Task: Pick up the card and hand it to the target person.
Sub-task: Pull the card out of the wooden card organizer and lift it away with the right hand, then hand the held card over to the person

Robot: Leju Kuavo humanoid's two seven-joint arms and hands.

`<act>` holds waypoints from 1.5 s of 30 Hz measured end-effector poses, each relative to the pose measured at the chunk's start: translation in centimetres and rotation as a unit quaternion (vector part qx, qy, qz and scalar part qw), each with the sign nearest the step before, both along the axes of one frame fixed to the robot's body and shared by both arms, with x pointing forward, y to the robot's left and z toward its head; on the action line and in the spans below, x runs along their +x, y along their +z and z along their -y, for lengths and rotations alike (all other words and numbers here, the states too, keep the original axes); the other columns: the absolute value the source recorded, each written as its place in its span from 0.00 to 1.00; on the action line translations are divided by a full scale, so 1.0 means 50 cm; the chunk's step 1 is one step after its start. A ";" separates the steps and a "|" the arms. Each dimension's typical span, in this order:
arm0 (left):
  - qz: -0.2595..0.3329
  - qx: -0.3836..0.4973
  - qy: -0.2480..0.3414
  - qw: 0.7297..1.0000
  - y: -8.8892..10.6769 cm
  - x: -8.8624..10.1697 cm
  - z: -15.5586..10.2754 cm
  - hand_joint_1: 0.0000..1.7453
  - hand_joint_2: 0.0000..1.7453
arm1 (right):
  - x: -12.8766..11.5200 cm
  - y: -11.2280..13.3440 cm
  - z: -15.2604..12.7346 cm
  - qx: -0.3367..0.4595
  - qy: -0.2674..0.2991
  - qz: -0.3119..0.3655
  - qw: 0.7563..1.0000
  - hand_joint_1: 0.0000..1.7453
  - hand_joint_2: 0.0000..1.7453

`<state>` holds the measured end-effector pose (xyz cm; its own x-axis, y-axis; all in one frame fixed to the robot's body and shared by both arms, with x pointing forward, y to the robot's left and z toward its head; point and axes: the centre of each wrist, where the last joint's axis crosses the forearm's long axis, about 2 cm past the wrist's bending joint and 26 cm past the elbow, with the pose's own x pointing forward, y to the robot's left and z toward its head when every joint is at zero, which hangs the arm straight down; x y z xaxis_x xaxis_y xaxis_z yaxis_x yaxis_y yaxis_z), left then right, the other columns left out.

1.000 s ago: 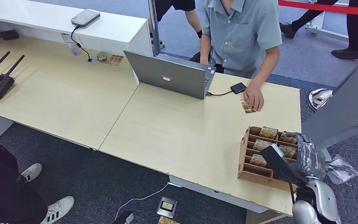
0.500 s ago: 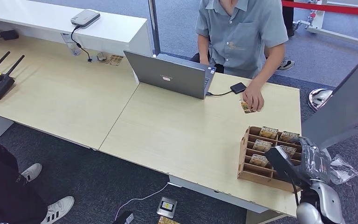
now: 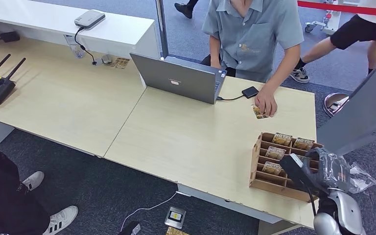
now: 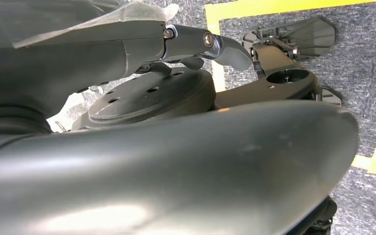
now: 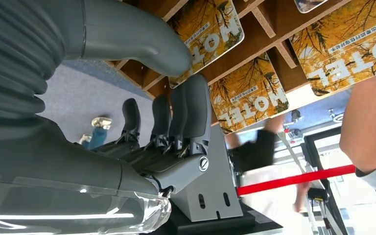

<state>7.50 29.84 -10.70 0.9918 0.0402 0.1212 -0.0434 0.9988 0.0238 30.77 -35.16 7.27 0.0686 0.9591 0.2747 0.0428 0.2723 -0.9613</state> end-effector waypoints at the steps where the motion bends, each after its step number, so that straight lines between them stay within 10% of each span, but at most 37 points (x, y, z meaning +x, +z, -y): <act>1: 0.000 0.000 0.000 1.000 0.000 0.000 0.000 0.00 0.00 | 0.000 0.000 0.000 0.000 0.000 0.000 1.000 0.68 1.00; 13: -0.003 -0.001 0.003 1.000 0.000 0.000 0.000 0.00 0.00 | 0.001 0.000 -0.001 -0.003 0.008 -0.001 1.000 0.75 1.00; 20: -0.006 0.001 0.008 1.000 0.000 0.001 -0.001 0.00 0.00 | 0.005 0.003 -0.003 -0.003 0.012 -0.001 1.000 0.99 1.00; 45: -0.008 0.001 0.027 1.000 0.000 -0.001 -0.002 0.00 0.00 | 0.015 0.134 -0.044 -0.034 0.062 0.151 0.986 1.00 1.00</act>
